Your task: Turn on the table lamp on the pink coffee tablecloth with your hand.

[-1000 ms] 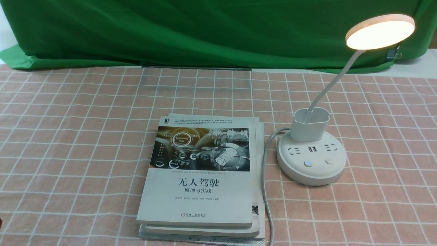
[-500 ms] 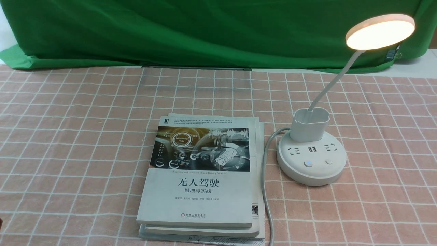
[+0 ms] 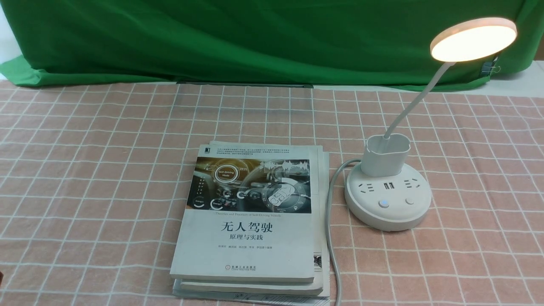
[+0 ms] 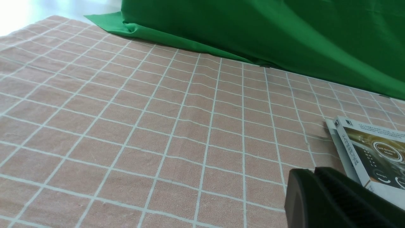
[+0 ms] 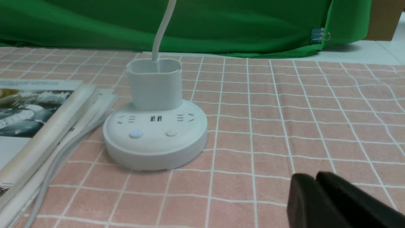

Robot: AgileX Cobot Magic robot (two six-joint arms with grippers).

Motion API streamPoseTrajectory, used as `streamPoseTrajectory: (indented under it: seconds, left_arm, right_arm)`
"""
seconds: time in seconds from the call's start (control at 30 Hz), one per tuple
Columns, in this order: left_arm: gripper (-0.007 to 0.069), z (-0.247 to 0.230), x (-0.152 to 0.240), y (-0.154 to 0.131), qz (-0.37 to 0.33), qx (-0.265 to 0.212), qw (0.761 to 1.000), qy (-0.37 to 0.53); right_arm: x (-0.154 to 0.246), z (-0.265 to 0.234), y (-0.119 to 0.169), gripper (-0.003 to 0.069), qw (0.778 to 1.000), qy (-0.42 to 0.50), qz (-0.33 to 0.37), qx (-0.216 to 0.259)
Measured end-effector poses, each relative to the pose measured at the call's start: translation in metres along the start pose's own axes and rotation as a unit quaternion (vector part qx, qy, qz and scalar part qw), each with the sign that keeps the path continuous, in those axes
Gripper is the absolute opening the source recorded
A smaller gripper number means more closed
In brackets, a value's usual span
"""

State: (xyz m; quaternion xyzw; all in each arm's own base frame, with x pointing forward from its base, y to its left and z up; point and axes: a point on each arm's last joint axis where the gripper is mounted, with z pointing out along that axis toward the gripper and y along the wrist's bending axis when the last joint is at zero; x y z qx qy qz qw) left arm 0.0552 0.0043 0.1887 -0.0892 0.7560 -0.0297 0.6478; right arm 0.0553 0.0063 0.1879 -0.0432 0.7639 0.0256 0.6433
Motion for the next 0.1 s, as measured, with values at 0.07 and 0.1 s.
streamPoseTrajectory:
  seconds: [0.07, 0.1]
  left_arm:
    - [0.0019, 0.0000, 0.0000, 0.0000, 0.000, 0.000, 1.000, 0.000]
    - [0.0019, 0.0000, 0.0000, 0.0000, 0.000, 0.000, 1.000, 0.000]
  right_arm:
    - [0.0000, 0.0000, 0.0000, 0.0101, 1.000, 0.000, 0.000, 0.000]
    - [0.0000, 0.0000, 0.0000, 0.0103, 1.000, 0.000, 0.000, 0.000]
